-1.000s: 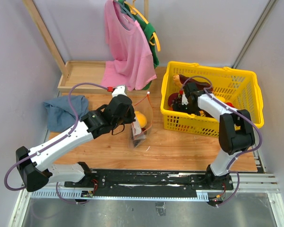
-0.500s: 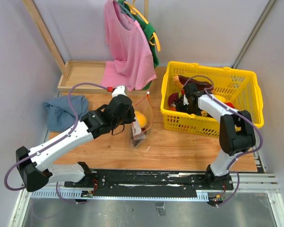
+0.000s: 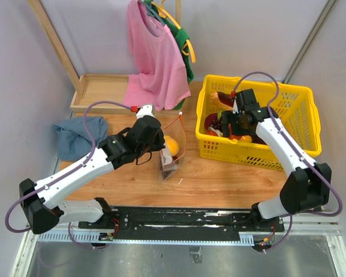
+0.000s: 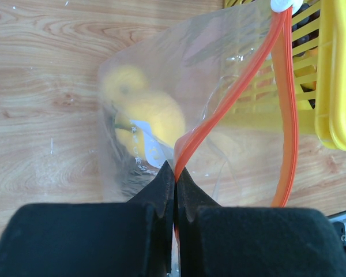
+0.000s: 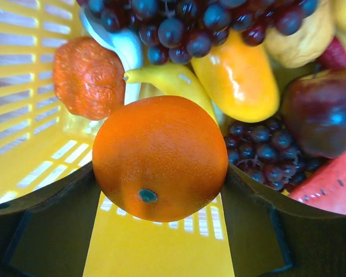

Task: Place the food in the zip-top bag and seal the zipper
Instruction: Pick up the fake fruit from the bin, then place the fake fruit in the zipper food storage bag.

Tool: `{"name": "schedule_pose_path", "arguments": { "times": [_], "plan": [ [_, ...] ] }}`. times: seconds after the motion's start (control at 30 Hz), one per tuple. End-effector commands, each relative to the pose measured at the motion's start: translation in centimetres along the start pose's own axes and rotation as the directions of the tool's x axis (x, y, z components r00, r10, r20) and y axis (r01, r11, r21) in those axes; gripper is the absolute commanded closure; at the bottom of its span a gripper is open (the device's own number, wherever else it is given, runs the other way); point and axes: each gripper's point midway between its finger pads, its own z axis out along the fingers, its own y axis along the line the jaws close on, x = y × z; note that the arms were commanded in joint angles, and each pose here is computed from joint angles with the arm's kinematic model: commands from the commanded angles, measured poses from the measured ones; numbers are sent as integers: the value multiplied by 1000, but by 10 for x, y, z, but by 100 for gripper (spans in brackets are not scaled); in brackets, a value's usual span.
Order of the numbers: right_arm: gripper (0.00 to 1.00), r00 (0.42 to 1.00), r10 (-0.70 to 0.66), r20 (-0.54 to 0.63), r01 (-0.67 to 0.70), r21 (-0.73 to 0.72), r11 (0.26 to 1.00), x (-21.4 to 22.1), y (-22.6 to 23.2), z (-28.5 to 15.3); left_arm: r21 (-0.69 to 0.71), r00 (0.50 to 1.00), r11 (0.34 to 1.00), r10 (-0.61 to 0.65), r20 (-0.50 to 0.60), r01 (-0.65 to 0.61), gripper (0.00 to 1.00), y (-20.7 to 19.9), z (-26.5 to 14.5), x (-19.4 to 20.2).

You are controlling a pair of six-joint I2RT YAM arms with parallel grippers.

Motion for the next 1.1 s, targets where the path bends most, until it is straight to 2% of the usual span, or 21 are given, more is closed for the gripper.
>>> {"name": "schedule_pose_path", "arguments": {
  "times": [0.0, 0.3, 0.53, 0.67, 0.93, 1.07],
  "plan": [
    [57, 990, -10, 140, 5, 38, 999, -30, -6, -46, 11, 999, 1000, -20, 29, 20, 100, 0, -4, -8],
    [57, 911, -102, 400, 113, -4, 994, -67, 24, -124, 56, 999, 998, -28, 21, 26, 100, -9, -7, -9],
    [57, 790, -162, 591, 292, -131, 947, -79, 76, -173, 56, 1000, 998, -20, 3, 20, 100, -10, -11, -9],
    [57, 718, -175, 674, 419, -218, 881, -75, 118, -190, 54, 1000, 998, -14, 2, 14, 100, -11, -15, -12],
    [57, 609, -135, 782, 621, -363, 695, -56, 198, -204, 45, 1000, 999, 0, -24, 1, 100, -12, -17, -12],
    [57, 587, -110, 802, 669, -405, 623, -43, 224, -196, 47, 1000, 999, -2, -23, 3, 100, -13, -17, -13]
  ]
}}
